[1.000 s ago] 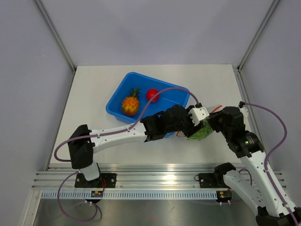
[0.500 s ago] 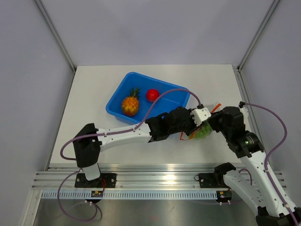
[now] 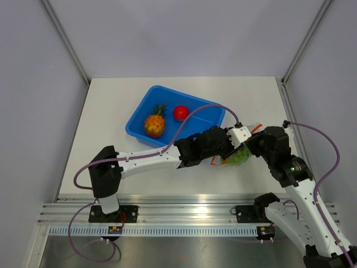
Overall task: Place the food in the zip-top bag and seal the zipper
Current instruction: Zip the zipper food storage bag at the center of the board.
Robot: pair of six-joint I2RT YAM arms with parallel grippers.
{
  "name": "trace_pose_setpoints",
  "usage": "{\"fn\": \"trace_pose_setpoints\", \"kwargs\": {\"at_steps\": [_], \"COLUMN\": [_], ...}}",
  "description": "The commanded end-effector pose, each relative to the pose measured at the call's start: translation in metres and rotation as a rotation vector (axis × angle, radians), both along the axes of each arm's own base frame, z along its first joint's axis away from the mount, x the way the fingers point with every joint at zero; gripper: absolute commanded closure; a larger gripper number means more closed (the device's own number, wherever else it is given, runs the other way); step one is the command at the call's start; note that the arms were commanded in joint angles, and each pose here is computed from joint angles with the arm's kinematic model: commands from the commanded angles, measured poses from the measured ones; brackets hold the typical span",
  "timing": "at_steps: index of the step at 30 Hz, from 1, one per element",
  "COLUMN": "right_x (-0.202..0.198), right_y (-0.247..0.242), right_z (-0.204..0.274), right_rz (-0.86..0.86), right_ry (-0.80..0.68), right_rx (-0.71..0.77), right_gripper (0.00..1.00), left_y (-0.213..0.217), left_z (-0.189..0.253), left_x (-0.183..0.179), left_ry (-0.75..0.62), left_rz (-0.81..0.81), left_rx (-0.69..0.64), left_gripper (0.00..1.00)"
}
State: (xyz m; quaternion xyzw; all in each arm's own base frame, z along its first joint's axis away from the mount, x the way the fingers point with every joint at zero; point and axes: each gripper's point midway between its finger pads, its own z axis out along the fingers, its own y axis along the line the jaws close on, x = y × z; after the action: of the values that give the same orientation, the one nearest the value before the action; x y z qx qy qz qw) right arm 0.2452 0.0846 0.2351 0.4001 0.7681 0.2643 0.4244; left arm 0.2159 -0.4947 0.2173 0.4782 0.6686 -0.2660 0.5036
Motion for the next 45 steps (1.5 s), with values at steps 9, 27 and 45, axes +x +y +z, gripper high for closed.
{"fn": "trace_pose_setpoints", "kwargs": {"at_steps": [9,27,45], "right_x": [0.011,0.016,0.017], "right_y": [0.004,-0.041,-0.074], "right_z": [0.038,0.057,0.054], "right_rz": [-0.002,-0.153,-0.24], "right_ry": [-0.115,-0.144,-0.122], "right_rx": [0.051,-0.149,-0.186], "right_gripper": [1.0,1.0,1.0], "left_y": [-0.01,0.008,0.018], "left_z": [0.027,-0.003,-0.022], "left_x": [0.01,0.0,-0.011], "left_ry": [-0.032,0.072,0.111], "left_rz": [0.039,-0.006,-0.043], "left_rx": [-0.079,-0.055,-0.022], "left_gripper": [1.0,1.0,1.0]}}
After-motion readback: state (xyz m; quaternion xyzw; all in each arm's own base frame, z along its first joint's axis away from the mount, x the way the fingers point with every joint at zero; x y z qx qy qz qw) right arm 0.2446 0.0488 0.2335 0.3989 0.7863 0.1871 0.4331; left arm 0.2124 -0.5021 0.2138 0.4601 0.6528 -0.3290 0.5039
